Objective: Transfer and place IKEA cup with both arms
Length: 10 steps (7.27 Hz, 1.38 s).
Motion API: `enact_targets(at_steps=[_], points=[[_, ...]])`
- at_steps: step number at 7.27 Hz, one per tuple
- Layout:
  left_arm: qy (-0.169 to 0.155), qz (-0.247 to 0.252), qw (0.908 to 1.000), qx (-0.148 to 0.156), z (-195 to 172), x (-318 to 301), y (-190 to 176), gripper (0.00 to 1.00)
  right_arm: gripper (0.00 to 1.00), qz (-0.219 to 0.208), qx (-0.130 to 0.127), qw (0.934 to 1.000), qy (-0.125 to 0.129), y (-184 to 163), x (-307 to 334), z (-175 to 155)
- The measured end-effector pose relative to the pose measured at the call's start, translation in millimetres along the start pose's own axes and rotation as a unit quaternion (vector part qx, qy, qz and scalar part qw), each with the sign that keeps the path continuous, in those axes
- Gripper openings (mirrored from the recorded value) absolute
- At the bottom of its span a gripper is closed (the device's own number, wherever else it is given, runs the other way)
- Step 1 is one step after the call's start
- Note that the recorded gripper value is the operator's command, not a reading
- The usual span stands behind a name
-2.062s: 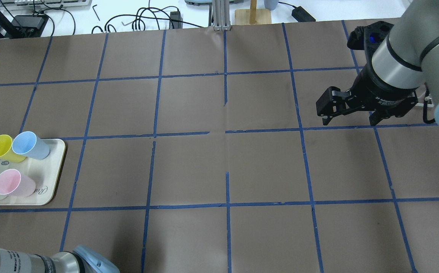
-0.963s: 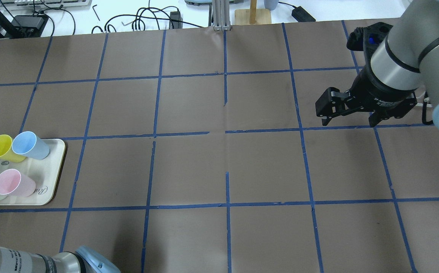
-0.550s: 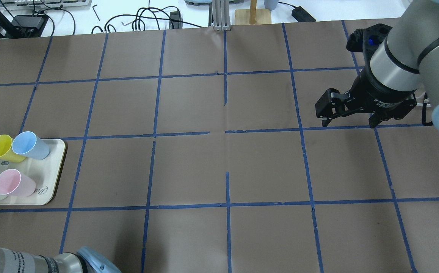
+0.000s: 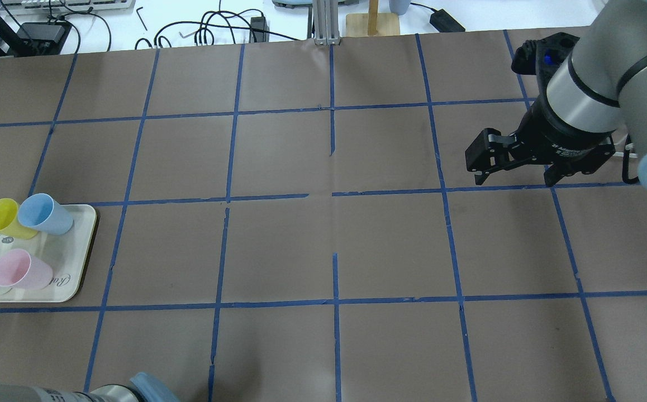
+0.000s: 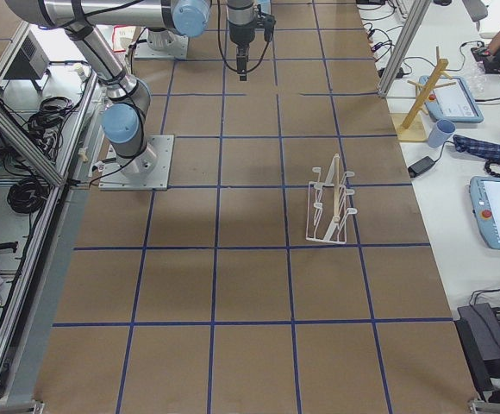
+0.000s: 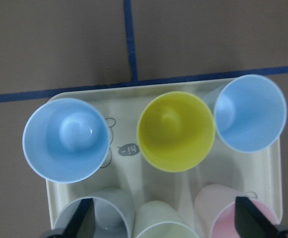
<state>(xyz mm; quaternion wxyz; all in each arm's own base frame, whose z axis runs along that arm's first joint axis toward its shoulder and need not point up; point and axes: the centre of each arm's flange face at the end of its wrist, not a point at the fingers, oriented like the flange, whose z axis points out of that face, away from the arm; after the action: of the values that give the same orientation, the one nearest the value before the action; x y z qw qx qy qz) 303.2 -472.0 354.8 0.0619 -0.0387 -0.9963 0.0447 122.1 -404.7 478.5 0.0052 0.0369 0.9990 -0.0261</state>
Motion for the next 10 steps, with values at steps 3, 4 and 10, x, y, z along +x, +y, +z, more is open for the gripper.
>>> enact_targets(at_steps=[3,4,10], points=[[-0.02,-0.038,0.999,-0.015,-8,147,-45,1.0,1.0,0.0,0.002,1.0,0.0,-1,0,-1],[-0.043,-0.047,0.9979,-0.016,-13,212,-62,1.0,1.0,-0.001,0.002,1.0,0.0,-1,0,-1],[-0.054,-0.064,0.9964,0.017,-82,442,-92,1.0,1.0,-0.005,0.002,1.0,0.001,0,-1,-3]])
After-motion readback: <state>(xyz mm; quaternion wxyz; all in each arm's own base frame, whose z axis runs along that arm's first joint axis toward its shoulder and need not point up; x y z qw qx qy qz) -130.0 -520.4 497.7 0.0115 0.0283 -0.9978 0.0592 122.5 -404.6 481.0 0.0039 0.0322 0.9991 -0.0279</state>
